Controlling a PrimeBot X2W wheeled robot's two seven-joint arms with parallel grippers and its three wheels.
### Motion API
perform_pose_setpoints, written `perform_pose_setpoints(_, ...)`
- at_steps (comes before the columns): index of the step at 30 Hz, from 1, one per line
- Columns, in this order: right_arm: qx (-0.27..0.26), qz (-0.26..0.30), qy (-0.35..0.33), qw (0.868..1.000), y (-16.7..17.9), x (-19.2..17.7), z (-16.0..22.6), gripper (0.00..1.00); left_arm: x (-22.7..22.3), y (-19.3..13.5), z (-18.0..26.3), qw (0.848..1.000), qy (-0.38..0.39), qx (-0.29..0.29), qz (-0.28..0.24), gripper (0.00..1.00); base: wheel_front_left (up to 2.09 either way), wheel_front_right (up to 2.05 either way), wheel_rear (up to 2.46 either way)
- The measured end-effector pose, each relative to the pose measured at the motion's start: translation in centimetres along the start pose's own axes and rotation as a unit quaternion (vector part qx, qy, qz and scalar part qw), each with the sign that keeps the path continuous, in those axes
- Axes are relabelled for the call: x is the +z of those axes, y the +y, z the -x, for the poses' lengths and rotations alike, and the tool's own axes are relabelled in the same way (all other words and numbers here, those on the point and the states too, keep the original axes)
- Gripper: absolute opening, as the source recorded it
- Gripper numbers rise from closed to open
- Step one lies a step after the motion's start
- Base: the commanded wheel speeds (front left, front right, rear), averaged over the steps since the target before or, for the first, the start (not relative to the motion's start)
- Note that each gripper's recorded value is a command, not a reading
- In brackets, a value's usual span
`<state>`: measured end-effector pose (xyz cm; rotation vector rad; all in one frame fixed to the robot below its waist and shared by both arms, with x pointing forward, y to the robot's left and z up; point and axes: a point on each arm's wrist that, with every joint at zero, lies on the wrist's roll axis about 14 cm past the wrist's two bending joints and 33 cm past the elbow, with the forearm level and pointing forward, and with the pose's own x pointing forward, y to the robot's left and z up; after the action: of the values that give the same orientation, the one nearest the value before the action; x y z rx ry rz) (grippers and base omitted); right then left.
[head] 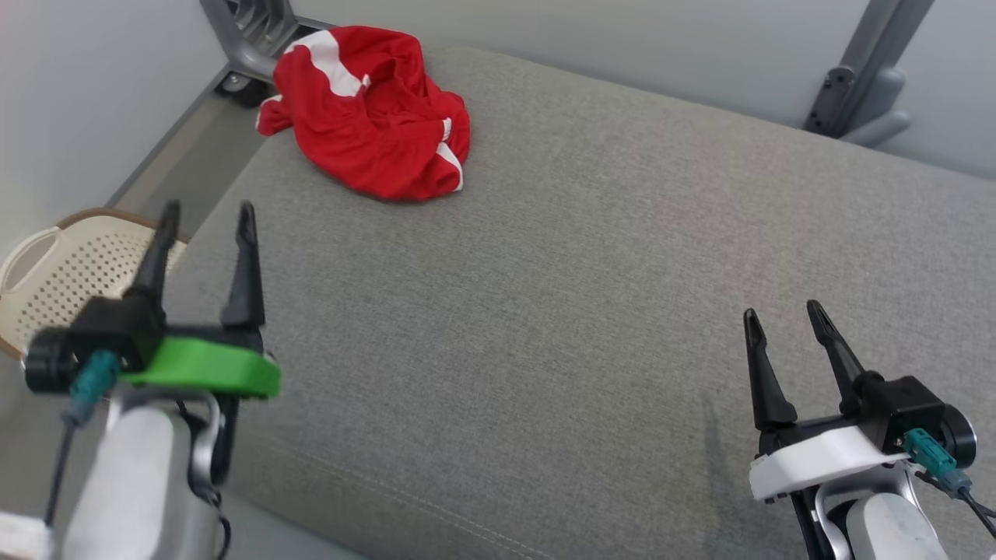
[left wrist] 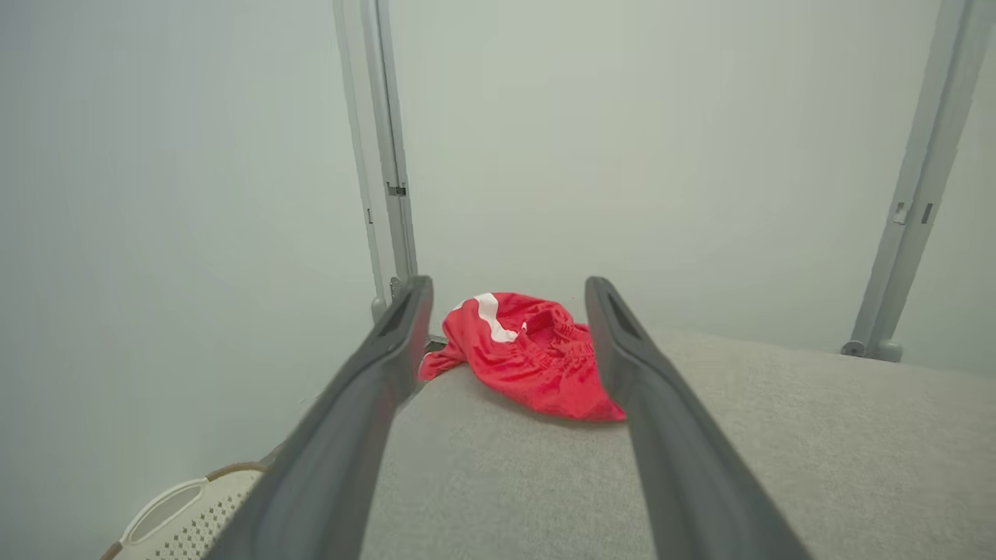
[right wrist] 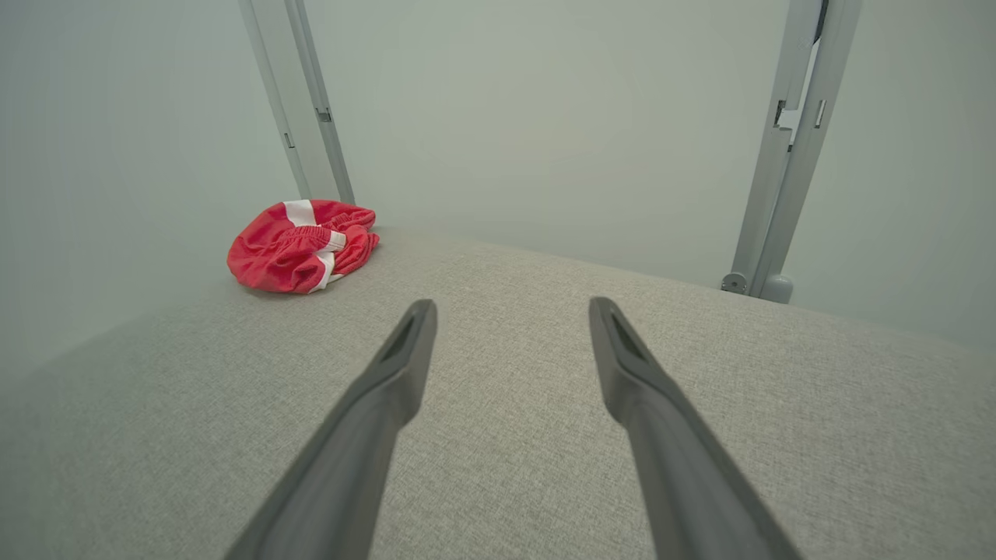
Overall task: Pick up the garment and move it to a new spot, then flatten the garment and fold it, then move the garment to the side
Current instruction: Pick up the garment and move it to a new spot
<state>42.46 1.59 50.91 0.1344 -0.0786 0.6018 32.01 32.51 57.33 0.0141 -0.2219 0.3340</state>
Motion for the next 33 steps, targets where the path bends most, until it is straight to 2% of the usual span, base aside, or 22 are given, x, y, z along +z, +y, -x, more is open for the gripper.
perform_pose_setpoints(7,-0.028,0.014,-0.008,0.999,-2.6,0.5,-0.6,1.00,4.2,-2.4,-10.1,0.996,-0.017,-0.077,-0.042,1.00,0.00,0.00,0.00)
perform_pose_setpoints(12,-0.062,0.023,-0.003,0.998,-5.5,-0.1,-0.2,1.00,2.2,-4.6,-16.1,0.989,0.050,-0.116,-0.075,1.00,0.00,0.00,0.00)
perform_pose_setpoints(17,-0.106,0.026,0.020,0.994,-8.8,-1.8,1.4,1.00,-3.2,-8.6,-19.4,0.973,0.134,-0.169,-0.078,1.00,0.00,0.00,0.00)
perform_pose_setpoints(23,-0.157,0.030,0.054,0.986,-12.2,-4.0,3.9,1.00,-13.1,-10.5,-19.4,0.941,0.269,-0.189,-0.085,1.00,0.00,0.00,0.00)
perform_pose_setpoints(24,-0.157,0.030,0.054,0.986,-12.2,-4.0,3.9,1.00,-13.1,-10.5,-19.4,0.941,0.269,-0.189,-0.085,1.00,0.00,0.00,0.00)
perform_pose_setpoints(26,-0.169,0.031,0.064,0.983,-13.0,-4.7,4.6,1.00,-16.1,-10.9,-18.9,0.928,0.308,-0.191,-0.084,1.00,0.00,0.00,0.00)
perform_pose_setpoints(27,-0.179,0.032,0.073,0.981,-13.6,-5.3,5.2,1.00,-18.8,-10.6,-18.3,0.916,0.342,-0.187,-0.094,1.00,0.00,0.00,0.00)
perform_pose_setpoints(30,-0.190,0.031,0.085,0.978,-14.3,-6.1,5.9,1.00,-22.1,-9.5,-17.3,0.899,0.390,-0.172,-0.102,1.00,0.00,0.00,0.00)
perform_pose_setpoints(33,-0.197,0.031,0.094,0.975,-14.7,-6.7,6.4,1.00,-24.2,-8.6,-17.1,0.890,0.414,-0.152,-0.120,1.00,0.00,0.00,0.00)
